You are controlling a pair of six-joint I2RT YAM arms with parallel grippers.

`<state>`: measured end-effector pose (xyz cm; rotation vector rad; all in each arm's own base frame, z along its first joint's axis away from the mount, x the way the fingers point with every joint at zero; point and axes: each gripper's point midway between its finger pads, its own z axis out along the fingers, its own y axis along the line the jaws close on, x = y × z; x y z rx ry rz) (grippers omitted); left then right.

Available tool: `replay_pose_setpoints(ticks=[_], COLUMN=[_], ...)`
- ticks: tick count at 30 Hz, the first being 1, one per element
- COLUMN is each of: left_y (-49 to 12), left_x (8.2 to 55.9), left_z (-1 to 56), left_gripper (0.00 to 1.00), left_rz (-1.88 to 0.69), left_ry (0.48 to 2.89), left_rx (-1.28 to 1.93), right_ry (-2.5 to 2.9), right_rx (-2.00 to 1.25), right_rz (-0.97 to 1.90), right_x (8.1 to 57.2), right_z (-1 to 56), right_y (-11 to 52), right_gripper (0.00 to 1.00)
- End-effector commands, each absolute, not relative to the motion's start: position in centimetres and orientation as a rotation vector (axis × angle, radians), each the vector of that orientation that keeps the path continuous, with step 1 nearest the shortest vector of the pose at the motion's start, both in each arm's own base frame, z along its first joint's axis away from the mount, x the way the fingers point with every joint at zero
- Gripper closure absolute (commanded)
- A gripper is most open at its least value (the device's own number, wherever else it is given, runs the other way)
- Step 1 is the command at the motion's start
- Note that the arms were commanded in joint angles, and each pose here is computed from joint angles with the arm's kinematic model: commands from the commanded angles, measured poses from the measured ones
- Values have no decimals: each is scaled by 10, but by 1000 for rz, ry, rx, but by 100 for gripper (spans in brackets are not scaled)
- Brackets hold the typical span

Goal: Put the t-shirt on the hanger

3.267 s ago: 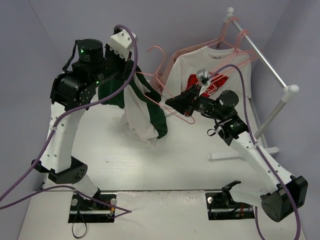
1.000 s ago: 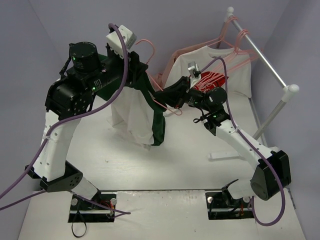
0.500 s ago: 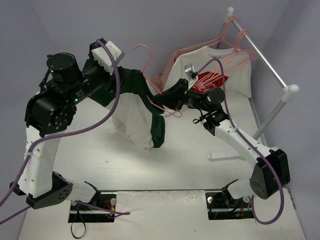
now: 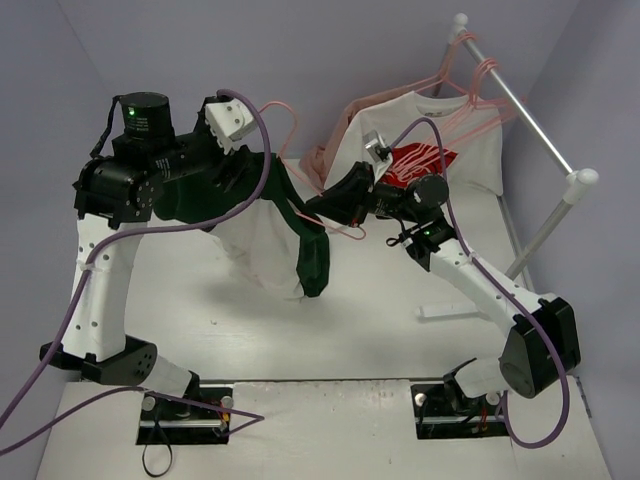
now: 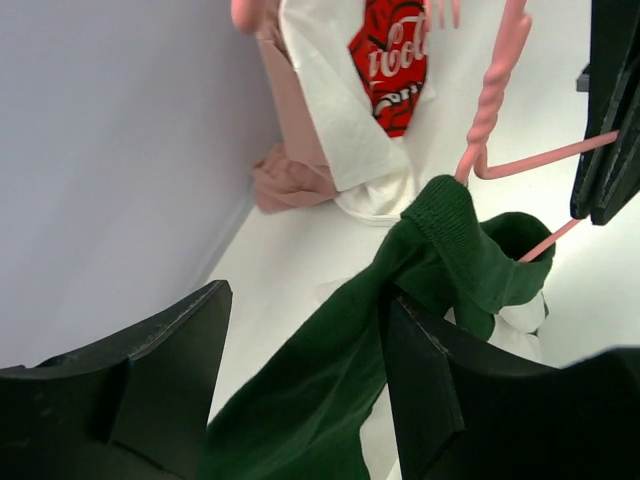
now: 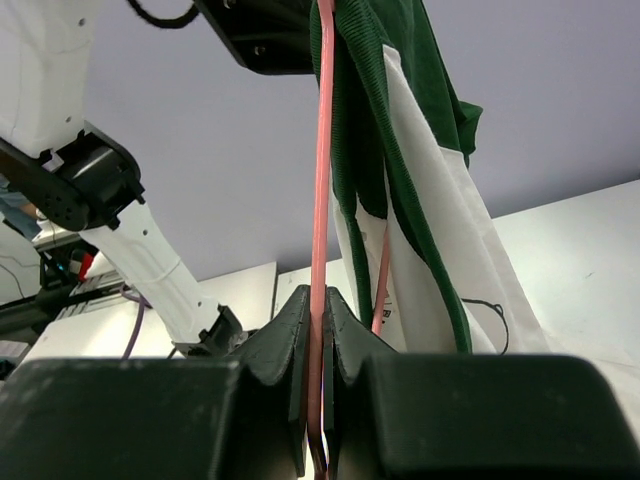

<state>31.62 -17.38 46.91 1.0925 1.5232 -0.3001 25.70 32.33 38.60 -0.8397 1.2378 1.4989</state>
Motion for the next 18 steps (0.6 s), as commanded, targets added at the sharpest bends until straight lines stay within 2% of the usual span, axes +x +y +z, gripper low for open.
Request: replay_pose_setpoints(ticks=[1, 4, 7, 8, 11, 14, 18], left_y=[-185, -187, -187, -187, -190, -191, -186], left_x=[298, 293, 291, 291, 287, 285, 279], left_z=[483, 473, 463, 460, 457, 452, 451], left_gripper=[44, 46, 55, 66, 79, 100, 100], left_rz=[-404, -461, -500, -512, -550, -559, -516], left_ry=[1382, 1377, 1378, 1379, 1365, 1357, 1339], left_rx=[1186, 1224, 1249, 1253, 1270, 1289, 1307], right_ry=[1067, 1068, 1070, 1070, 1074, 1082, 1098], right_rx=[-900, -911, -920, -924, -943, -957, -953], right_rz=[1458, 1461, 1467, 1468, 1479, 1488, 1479], right_x=[241, 241, 240, 240, 239, 239, 243], right_z=[422, 420, 420, 420, 418, 415, 412], right_y=[314, 314, 315, 316, 318, 321, 320], right_gripper=[100, 100, 100, 100, 100, 100, 100])
